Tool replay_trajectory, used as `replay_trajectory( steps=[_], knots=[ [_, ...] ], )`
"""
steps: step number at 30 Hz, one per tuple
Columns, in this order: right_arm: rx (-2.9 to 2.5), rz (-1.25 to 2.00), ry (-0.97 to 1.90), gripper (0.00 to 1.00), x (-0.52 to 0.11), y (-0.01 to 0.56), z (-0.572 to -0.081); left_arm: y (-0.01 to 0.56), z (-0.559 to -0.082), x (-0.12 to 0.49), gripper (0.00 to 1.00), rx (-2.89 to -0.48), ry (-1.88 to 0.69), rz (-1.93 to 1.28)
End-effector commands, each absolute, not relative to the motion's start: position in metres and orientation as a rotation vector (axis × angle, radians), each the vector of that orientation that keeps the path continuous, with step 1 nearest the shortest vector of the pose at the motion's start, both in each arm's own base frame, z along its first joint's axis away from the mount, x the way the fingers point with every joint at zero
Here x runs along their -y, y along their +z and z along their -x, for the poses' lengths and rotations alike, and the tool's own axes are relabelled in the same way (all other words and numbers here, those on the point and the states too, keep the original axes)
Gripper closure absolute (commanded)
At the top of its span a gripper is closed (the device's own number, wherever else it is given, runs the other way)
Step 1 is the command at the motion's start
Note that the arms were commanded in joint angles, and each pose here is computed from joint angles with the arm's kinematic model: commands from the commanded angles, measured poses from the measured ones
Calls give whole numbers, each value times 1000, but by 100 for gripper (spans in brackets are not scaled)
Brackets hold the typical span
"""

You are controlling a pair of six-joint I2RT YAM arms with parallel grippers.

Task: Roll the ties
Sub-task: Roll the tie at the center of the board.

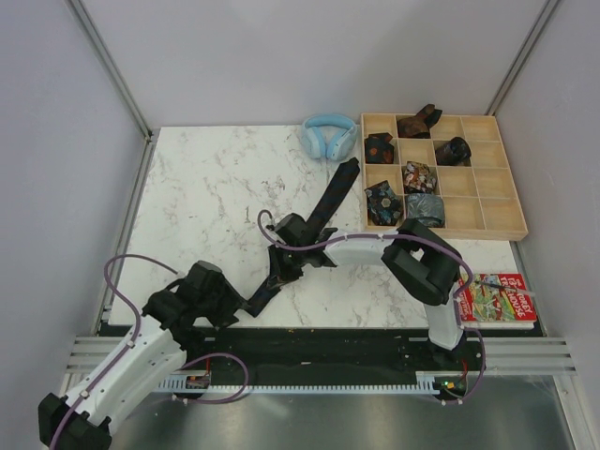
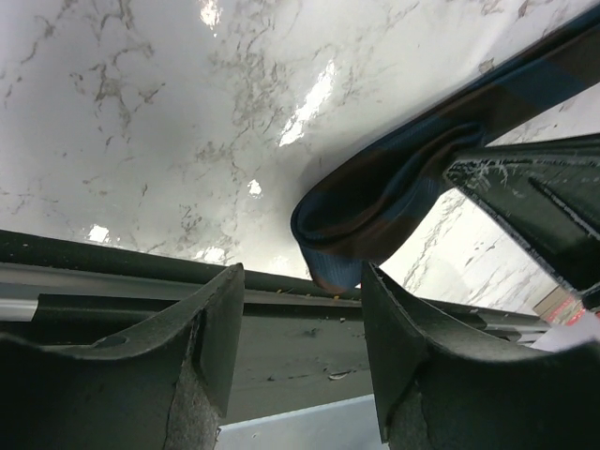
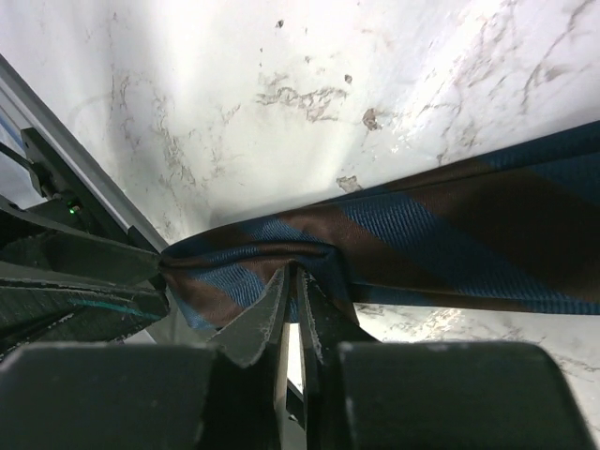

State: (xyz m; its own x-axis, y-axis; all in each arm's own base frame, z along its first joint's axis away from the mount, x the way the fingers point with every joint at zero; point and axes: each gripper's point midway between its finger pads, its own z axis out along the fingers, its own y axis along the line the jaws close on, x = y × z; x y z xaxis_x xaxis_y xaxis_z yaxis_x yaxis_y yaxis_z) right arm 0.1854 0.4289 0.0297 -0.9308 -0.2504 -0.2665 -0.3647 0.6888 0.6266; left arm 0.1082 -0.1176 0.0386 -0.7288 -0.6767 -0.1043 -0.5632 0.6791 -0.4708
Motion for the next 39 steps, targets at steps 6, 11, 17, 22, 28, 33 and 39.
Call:
replay_trajectory(
  steps=[6, 11, 17, 22, 28, 33, 39],
  knots=[
    [-2707, 521, 1135, 86, -437, 29, -190, 37, -115, 125, 39, -2599, -644, 971],
    [-2710, 529, 1140, 86, -436, 26, -189, 33, -120, 124, 41, -2578, -632, 990],
    [-2718, 526, 1140, 87, -434, 19, -188, 29, -130, 126, 45, -2557, -612, 1019],
    [-2726, 516, 1151, 87, -431, 13, -186, 24, -132, 132, 46, -2583, -599, 1009],
    [-2723, 504, 1168, 87, -430, 9, -187, 23, -131, 136, 53, -2615, -503, 970],
    [-2725, 491, 1194, 87, -428, 7, -183, 20, -133, 136, 63, -2620, -438, 965],
    [-2724, 470, 1216, 87, -426, 11, -179, 22, -130, 133, 98, -2654, -390, 923]
  ],
)
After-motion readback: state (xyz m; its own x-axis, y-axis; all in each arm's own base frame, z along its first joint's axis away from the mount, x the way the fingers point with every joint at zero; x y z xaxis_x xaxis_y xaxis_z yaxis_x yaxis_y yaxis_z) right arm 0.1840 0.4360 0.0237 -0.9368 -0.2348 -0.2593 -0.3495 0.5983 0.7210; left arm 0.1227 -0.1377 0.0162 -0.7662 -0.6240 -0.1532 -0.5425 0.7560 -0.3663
